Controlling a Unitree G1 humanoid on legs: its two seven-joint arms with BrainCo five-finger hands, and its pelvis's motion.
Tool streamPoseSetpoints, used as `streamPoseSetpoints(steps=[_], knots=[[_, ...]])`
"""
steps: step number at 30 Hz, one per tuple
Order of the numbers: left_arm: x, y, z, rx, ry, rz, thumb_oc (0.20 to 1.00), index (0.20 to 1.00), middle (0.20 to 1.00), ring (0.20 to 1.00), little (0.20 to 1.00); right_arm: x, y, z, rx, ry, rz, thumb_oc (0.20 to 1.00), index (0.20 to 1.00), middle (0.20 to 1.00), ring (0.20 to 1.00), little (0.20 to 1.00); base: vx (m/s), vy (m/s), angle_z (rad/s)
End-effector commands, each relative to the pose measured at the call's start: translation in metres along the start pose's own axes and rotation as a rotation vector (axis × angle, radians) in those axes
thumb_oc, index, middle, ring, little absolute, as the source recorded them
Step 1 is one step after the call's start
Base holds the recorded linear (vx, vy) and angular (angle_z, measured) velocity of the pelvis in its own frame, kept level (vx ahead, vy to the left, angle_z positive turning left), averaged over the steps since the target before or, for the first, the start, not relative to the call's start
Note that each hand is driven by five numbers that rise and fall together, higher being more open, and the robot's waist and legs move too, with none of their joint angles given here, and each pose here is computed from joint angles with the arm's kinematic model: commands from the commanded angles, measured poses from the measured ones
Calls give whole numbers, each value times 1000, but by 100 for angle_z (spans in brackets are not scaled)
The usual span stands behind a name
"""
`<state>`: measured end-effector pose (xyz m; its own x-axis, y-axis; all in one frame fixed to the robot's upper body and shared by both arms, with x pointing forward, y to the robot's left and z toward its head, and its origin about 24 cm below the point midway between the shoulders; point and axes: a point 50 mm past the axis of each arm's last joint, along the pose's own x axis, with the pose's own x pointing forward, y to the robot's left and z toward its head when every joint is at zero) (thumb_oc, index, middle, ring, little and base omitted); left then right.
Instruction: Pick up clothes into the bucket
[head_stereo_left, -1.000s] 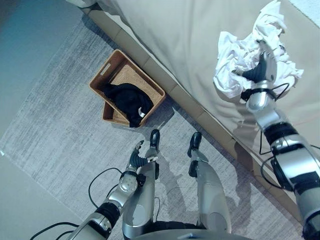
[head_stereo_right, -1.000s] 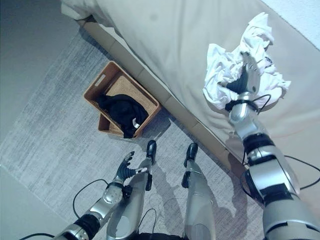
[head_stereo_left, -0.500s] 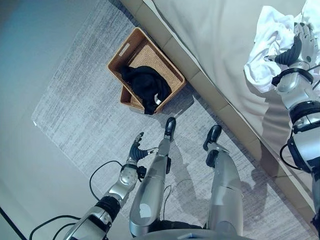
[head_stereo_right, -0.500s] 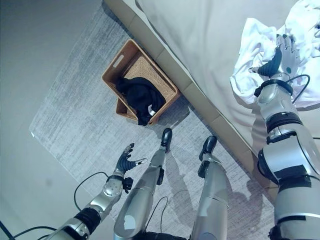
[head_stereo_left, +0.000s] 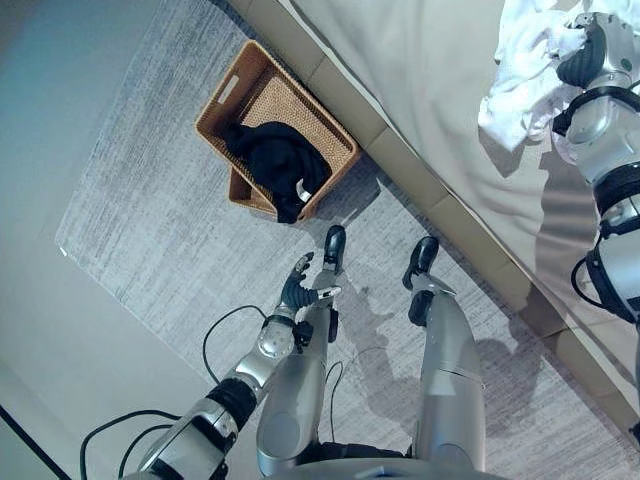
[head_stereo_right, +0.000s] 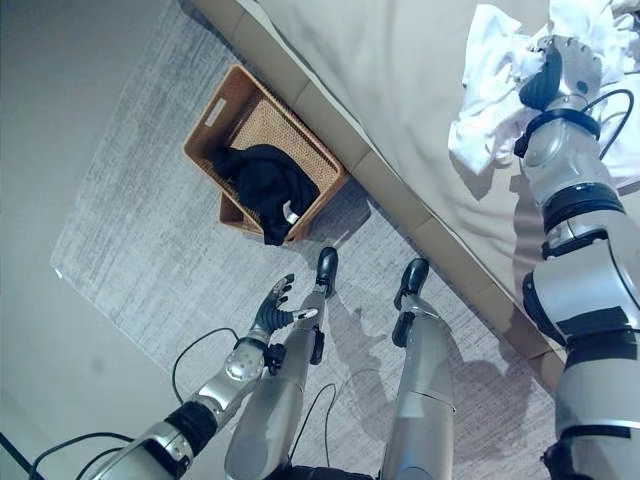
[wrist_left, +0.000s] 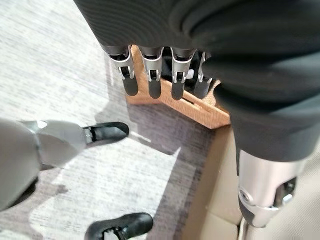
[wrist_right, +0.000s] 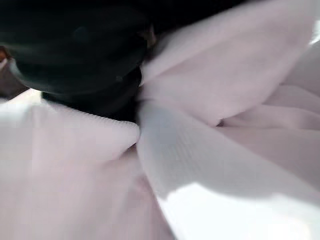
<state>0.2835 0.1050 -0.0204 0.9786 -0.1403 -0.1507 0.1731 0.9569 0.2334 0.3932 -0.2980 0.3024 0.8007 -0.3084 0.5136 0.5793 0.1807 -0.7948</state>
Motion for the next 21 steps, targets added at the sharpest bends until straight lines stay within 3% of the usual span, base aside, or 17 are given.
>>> streamPoseSetpoints(steps=[1, 8, 14, 21], knots=[[8, 11, 3, -8, 2, 57, 1000, 1000, 1000, 1000, 1000, -5, 1, -29, -81, 77, 70, 200, 200, 200, 200, 200, -6, -10, -7], [0, 27, -16, 32, 66, 110, 1000, 1000, 1000, 1000, 1000, 10, -48, -5, 83, -21, -157, 200, 200, 200, 200, 200, -26, 6, -3], [-16, 47, -45, 133, 170, 172, 1000, 1000, 1000, 1000, 1000, 5, -137, 23, 363, -208, -632, 200, 200, 200, 200, 200, -12, 33, -6], [-41, 60, -74, 194, 272, 180, 1000, 1000, 1000, 1000, 1000, -9, -166, 25, 360, -286, -794, 200, 200, 200, 200, 200, 28, 52, -14]])
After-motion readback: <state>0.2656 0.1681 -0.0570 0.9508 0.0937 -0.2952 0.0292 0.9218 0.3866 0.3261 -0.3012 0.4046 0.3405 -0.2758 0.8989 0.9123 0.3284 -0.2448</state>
